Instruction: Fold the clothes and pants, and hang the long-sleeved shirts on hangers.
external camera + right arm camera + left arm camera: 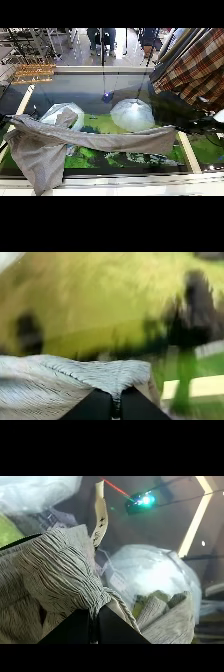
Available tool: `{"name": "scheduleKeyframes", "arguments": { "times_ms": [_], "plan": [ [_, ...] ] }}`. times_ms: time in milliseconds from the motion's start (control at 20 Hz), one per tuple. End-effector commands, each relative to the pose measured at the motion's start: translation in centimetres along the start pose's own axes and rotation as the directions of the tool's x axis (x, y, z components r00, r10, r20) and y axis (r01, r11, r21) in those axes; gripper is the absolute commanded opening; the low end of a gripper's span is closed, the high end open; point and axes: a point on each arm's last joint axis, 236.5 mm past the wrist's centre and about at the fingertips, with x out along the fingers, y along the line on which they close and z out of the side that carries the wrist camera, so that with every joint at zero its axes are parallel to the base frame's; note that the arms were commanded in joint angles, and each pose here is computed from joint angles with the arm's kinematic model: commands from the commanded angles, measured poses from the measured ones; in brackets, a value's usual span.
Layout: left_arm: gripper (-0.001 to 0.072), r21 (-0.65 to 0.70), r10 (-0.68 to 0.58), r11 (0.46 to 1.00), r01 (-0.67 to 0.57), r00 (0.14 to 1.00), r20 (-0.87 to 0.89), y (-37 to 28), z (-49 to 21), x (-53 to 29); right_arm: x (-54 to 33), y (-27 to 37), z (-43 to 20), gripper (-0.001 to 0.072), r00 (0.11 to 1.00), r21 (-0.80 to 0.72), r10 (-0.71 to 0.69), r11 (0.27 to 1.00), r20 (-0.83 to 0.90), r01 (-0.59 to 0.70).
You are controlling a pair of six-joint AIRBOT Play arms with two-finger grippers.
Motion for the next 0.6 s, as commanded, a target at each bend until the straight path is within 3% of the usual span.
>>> {"name": "scheduleKeyframes", "arguments": {
  "times_ms": [0,50,100,250,450,550],
  "plan": [
    [0.0017,-0.008,-0.006,1.000,0.006,0.999,-0.046,0.2,-1.1,1.0,10.1,-2.5,6.2,0.0276,0.996,0.168,0.041,0.984,0.075,-0.054],
    [0.0017,-0.009,-0.011,1.000,0.011,0.999,-0.048,0.0,-1.2,1.0,11.3,-2.7,8.0,0.0442,0.995,0.125,0.053,0.990,0.090,-0.064],
    [0.0017,-0.010,-0.016,1.000,0.015,0.998,-0.053,-0.2,-1.3,1.1,11.7,-2.9,8.7,0.0477,0.996,0.074,0.052,0.996,0.070,-0.057],
    [0.0018,0.005,-0.026,1.000,0.027,0.996,-0.085,-0.4,-2.1,1.0,10.1,-5.2,4.6,0.0501,0.994,0.035,0.049,0.998,-0.102,-0.046],
    [0.0018,0.012,-0.042,0.999,0.044,0.991,-0.127,-0.8,-3.1,0.9,7.5,-5.1,-6.1,0.0497,0.905,0.116,0.275,0.961,-0.324,-0.251],
    [0.0018,0.012,-0.042,0.999,0.044,0.991,-0.127,-0.8,-3.1,0.9,7.9,-5.3,-9.4,0.0497,0.876,0.140,0.305,0.952,-0.373,-0.271]
  ]
}}
